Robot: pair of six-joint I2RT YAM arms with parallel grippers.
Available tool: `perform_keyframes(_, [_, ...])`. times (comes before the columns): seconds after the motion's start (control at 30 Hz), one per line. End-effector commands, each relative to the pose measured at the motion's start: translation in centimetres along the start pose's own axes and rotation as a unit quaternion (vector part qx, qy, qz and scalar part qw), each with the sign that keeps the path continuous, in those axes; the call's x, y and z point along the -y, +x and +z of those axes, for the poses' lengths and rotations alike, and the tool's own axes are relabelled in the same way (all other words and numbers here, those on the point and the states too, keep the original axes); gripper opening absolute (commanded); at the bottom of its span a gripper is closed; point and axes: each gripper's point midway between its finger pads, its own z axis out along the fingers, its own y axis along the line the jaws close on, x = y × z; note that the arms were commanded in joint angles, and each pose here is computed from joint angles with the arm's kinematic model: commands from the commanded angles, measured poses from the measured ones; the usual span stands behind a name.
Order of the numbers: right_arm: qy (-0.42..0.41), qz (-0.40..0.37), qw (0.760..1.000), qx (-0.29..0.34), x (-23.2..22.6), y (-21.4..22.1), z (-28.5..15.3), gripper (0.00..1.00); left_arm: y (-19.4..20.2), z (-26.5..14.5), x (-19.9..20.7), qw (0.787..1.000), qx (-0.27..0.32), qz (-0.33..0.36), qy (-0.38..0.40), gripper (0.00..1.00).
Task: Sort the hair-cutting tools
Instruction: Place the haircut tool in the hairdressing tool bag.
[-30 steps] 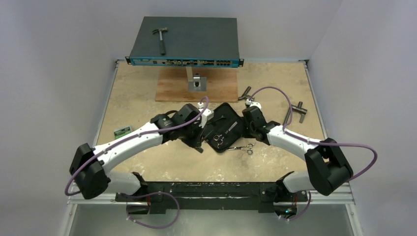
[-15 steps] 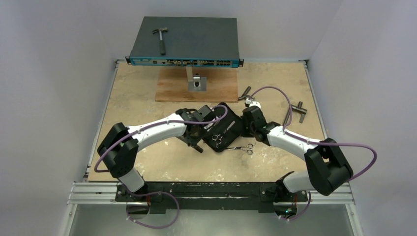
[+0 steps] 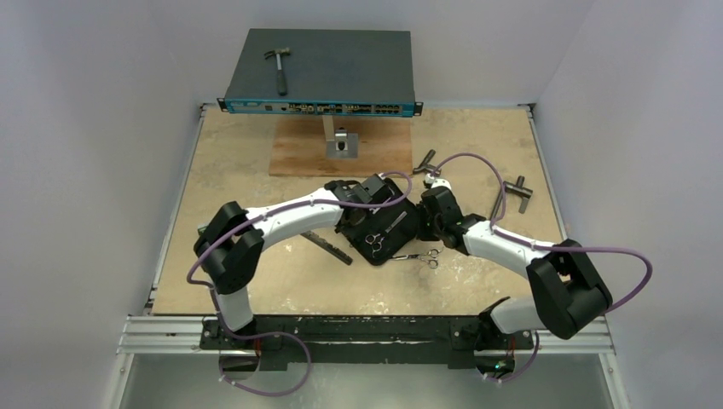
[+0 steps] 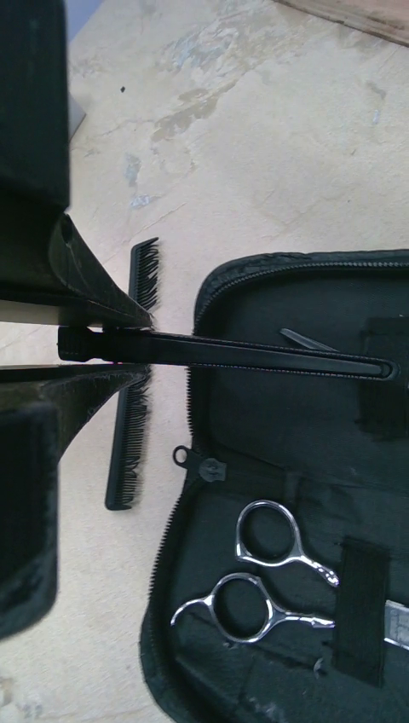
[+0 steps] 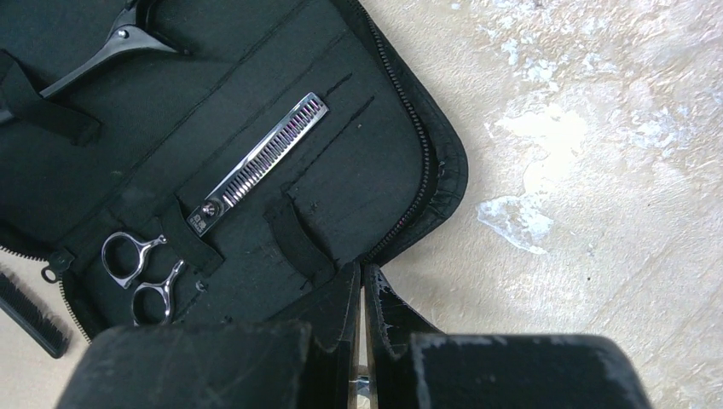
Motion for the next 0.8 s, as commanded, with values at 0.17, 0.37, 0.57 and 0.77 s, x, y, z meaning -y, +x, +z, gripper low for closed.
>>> perform_keyframes(0.17, [-0.029,0.006,0.999,0.028,-1.2,-1.5,-0.6,0.00,-0.2,-0.6,-0.6,0.999,-0.018,0.023,-0.042,0.00])
perform_keyframes(0.37, [-0.030,0.006,0.999,0.029,-1.1,-1.4,-0.5,0.00,0.7,-0.8,-0.7,0.998,-0.026,0.021,-0.046,0.00])
perform_keyframes(0.57, [-0.031,0.006,0.999,0.031,-1.1,-1.4,-0.7,0.00,0.6,0.0,-0.6,0.997,-0.044,0.026,-0.058,0.00])
perform_keyframes(0.77, [-0.033,0.005,0.999,0.030,-1.2,-1.4,-0.6,0.00,0.5,0.5,-0.3,0.997,-0.048,0.029,-0.057,0.00])
